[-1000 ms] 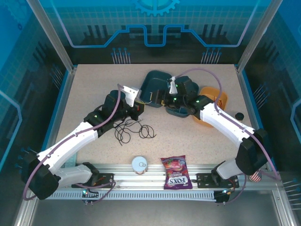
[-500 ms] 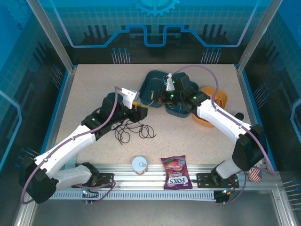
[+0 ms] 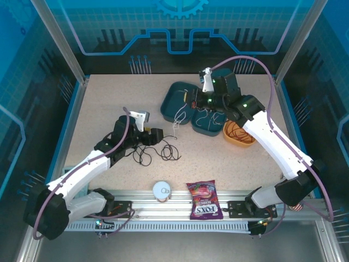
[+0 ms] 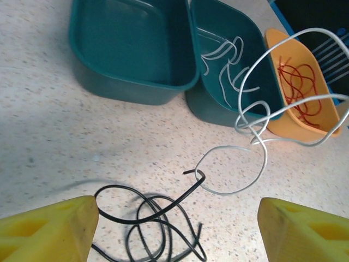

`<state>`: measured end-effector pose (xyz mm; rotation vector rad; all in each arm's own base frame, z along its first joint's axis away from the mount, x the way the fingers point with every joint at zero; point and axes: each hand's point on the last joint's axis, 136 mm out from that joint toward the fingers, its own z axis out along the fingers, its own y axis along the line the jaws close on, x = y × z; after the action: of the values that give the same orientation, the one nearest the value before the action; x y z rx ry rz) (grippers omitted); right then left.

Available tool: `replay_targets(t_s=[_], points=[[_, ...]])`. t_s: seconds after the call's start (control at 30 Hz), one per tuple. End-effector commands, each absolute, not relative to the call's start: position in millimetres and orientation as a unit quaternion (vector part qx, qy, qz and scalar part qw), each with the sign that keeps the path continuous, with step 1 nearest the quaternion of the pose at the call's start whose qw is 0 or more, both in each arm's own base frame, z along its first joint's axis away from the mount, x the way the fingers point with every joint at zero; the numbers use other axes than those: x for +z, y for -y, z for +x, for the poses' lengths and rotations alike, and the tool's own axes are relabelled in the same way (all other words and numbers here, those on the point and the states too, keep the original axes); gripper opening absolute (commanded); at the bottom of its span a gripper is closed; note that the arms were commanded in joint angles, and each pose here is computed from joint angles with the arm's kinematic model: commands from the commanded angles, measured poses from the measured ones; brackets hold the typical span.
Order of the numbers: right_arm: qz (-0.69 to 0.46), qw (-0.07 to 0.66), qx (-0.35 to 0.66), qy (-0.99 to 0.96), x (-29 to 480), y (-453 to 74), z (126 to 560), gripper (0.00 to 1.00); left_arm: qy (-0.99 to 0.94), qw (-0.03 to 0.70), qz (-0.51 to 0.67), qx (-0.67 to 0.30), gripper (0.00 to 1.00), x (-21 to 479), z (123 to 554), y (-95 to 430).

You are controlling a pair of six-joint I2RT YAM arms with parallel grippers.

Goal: Untangle the cables

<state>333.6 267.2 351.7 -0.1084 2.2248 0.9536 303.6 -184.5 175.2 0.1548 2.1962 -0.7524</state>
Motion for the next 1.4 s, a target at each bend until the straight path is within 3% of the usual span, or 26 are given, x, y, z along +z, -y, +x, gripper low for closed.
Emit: replay_targets(t_s=[0.0, 0.27, 0.67, 0.83, 1.07, 1.3, 1.37], points=[[-0.055, 0.357, 0.333, -0.871, 357, -260, 326, 0.00, -0.844, 0.400, 0.088, -0.347, 0.77, 178, 305, 204], [-0.071, 0.362, 0.335, -0.867, 369, -270, 324, 0.00, -0.813, 0.404, 0.103, -0.406, 0.73, 181, 313, 230], [-0.087, 0.370, 0.343, -0.859, 388, -279, 317, 0.00, -0.827, 0.389, 0.101, -0.392, 0.72, 152, 334, 252], [-0.091, 0.384, 0.325, -0.859, 401, -272, 313, 0.00, -0.849, 0.371, 0.070, -0.370, 0.49, 133, 344, 249], [-0.085, 0.428, 0.277, -0.856, 430, -243, 308, 0.00, -0.870, 0.351, 0.044, -0.344, 0.33, 111, 339, 238], [-0.086, 0.466, 0.251, -0.844, 461, -223, 302, 0.00, -0.885, 0.332, 0.032, -0.323, 0.32, 93, 334, 229], [-0.086, 0.472, 0.248, -0.842, 466, -220, 301, 0.00, -0.886, 0.328, 0.034, -0.326, 0.40, 93, 331, 229]])
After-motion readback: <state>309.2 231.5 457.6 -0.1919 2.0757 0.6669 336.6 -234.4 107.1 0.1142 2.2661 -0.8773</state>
